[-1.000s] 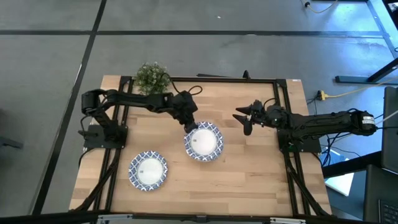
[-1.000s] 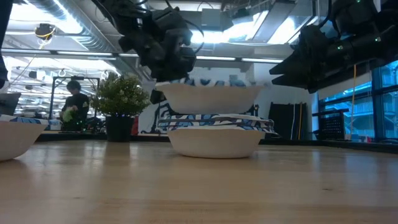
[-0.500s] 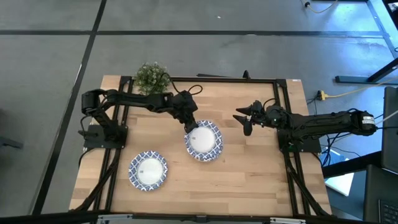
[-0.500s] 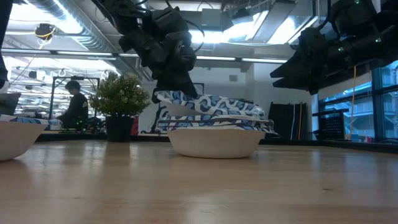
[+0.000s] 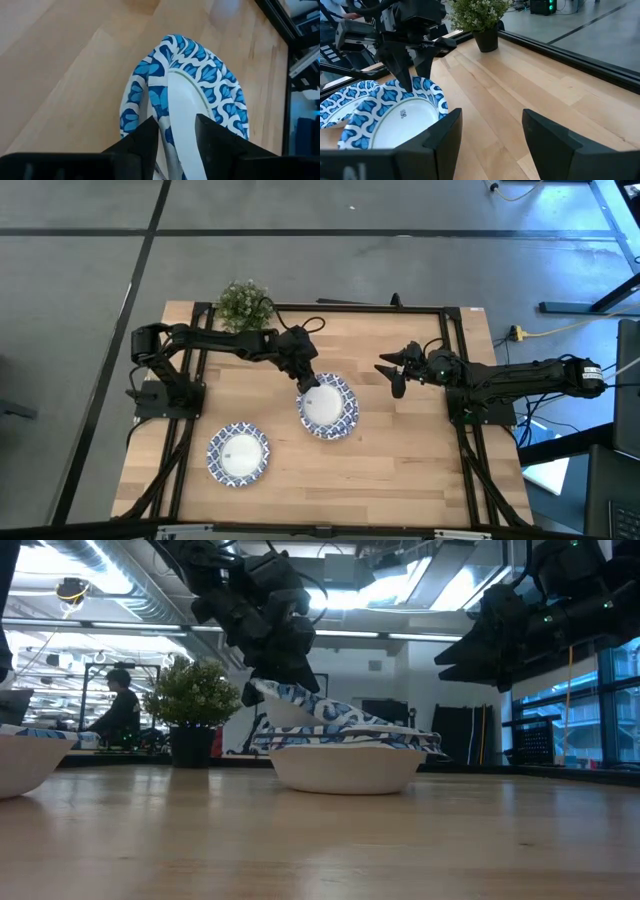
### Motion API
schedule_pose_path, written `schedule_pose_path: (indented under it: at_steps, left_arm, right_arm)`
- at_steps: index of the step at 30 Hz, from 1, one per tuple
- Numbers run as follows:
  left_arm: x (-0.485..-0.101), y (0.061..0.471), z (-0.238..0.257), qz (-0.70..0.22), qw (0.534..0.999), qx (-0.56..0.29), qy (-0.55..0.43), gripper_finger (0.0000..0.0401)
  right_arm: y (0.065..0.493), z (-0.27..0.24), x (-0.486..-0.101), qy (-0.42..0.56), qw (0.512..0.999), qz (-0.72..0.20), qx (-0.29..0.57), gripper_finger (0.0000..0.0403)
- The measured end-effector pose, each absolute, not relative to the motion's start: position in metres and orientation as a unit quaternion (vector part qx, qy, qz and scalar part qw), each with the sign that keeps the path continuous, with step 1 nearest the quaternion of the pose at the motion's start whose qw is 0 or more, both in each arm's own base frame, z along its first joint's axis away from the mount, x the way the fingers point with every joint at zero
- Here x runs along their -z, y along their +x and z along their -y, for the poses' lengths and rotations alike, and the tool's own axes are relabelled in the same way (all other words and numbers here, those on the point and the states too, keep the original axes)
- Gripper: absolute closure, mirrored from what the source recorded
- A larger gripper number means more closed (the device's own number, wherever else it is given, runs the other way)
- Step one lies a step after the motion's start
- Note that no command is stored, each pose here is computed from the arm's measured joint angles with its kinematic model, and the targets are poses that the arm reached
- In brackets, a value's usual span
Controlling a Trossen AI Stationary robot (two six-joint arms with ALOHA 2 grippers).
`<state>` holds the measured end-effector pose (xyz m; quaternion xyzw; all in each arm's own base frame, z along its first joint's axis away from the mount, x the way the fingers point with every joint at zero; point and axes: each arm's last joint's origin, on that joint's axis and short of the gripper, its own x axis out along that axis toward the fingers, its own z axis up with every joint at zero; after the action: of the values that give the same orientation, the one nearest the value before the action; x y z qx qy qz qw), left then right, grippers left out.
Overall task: Nest bowls inside each other
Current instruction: Stack the white bowl on top of the other white bowl
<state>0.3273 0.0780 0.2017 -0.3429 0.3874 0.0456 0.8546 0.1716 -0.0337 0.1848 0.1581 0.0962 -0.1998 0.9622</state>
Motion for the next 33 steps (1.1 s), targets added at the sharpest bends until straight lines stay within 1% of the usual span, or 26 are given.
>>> schedule_pose_path:
  at_steps: [8,17,29,33]
  left_arm:
    - [-0.2032,0.3286,-0.0814,-0.373,0.863,-0.066,-0.333,0.0277]
    - [-0.2086,0.334,-0.0811,-0.34,0.883,-0.054,-0.319,0.0277]
    - [-0.2072,0.333,-0.0796,-0.35,0.885,-0.048,-0.304,0.0277]
    - [-0.2053,0.3319,-0.0787,-0.359,0.882,-0.071,-0.296,0.0277]
  right_arm:
    - [0.1716,0.0336,-0.1848,0.159,0.962,-0.096,0.2,0.0194]
    - [0.1716,0.0337,-0.1848,0.16,0.962,-0.096,0.2,0.0194]
    - [0.1716,0.0336,-0.1848,0.158,0.962,-0.096,0.2,0.0194]
    - [0.1717,0.0336,-0.1848,0.158,0.962,-0.096,0.199,0.0194]
